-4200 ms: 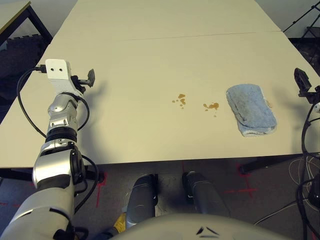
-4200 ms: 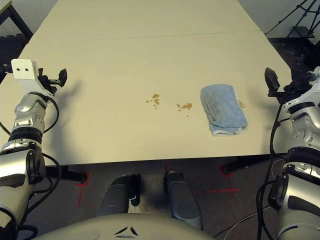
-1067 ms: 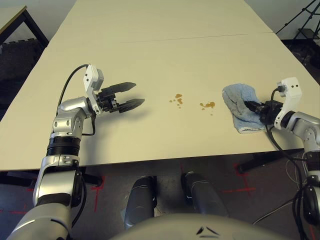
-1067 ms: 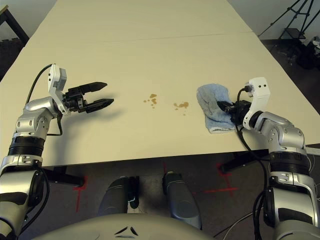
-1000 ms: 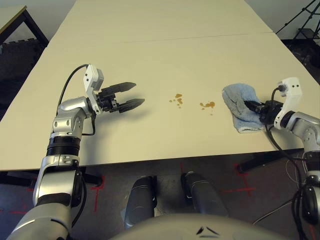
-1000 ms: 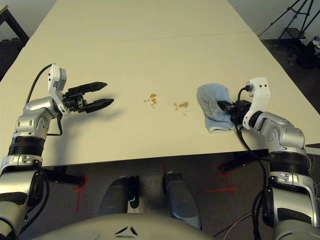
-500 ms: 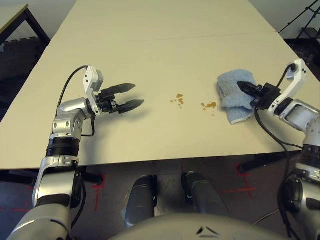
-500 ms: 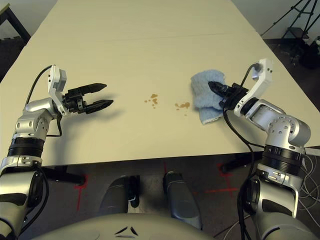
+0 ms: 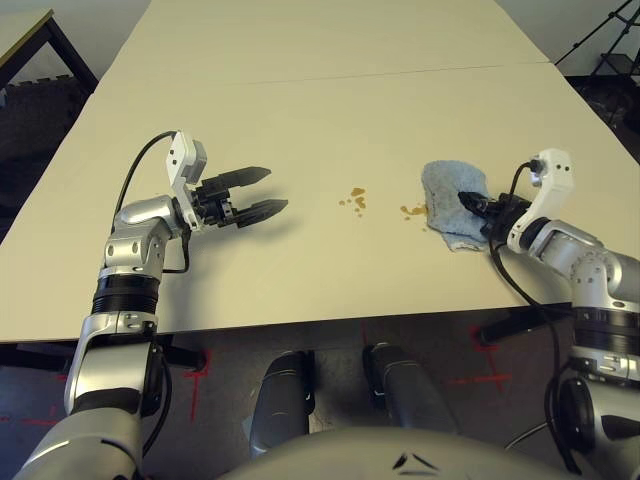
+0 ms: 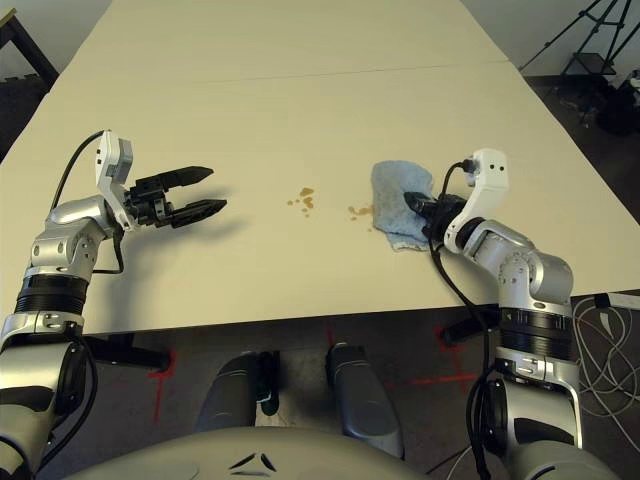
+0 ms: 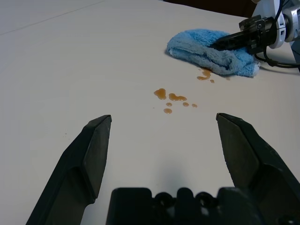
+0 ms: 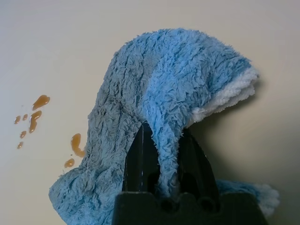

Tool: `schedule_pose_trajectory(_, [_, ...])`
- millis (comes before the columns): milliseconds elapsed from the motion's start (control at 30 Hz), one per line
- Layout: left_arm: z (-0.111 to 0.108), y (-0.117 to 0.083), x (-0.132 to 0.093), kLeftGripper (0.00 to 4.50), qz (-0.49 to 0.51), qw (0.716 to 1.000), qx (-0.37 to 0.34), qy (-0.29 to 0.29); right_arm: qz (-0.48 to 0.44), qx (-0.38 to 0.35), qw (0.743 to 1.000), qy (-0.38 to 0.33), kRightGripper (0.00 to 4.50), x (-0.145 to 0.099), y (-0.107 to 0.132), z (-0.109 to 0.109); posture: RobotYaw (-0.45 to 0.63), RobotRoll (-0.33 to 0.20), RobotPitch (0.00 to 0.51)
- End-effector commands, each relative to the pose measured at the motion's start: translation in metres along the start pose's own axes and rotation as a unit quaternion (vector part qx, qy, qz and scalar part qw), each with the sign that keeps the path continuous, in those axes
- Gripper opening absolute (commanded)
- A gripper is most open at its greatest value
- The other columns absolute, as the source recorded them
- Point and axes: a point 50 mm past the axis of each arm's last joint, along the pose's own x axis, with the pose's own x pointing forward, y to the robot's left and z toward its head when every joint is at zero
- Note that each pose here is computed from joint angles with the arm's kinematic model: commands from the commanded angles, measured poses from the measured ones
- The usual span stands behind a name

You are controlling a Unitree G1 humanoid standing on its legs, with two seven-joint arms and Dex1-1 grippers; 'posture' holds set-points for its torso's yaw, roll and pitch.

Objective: Wipe the water off the table with a rag.

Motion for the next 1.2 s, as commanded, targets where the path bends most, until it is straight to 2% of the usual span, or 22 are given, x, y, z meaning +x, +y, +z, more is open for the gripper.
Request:
schedule_pose_trajectory(33, [-0.002,-0.001,-0.002,4.50,-0.001,1.000,0.001,0.014,0.029,-0.003,0.999,0.032,0.10,0.008,0.014,-0.017,-0.23,0.000,0.135])
schedule_pose_trajectory(433, [-0.002,-0.001,-0.002,4.50,-0.005,1.000,0.001,0.017,0.097,-0.010,0.994,0.057,0.10,0.025,0.054,-0.033,-0.23,0.000,0.139])
schedule_pose_trajectory(667, [-0.003,-0.002,-0.003,4.50,-0.004,1.000,0.000,0.018,0.103,-0.013,0.993,0.057,0.10,0.029,0.060,-0.033,-0.23,0.000,0.141])
schedule_pose_trajectory(767, [-0.003,-0.002,-0.003,4.50,-0.005,1.000,-0.001,0.017,0.090,-0.017,0.995,0.047,0.10,0.030,0.055,-0.027,-0.23,0.000,0.142])
schedule_pose_trajectory(967, [-0.004,-0.003,-0.002,4.50,-0.005,1.000,-0.001,0.017,0.051,-0.033,0.998,0.014,0.10,0.023,0.029,0.002,-0.23,0.000,0.143])
schedule_pose_trajectory(1067, [-0.004,-0.003,-0.001,4.50,-0.005,1.000,-0.001,0.017,0.026,-0.048,0.999,-0.004,0.10,0.014,0.014,0.022,-0.24,0.000,0.142])
schedule_pose_trajectory(1200, [-0.004,-0.003,-0.001,4.50,-0.005,1.000,-0.001,0.016,-0.006,-0.067,0.998,-0.013,0.10,0.001,-0.006,0.038,-0.24,0.000,0.143])
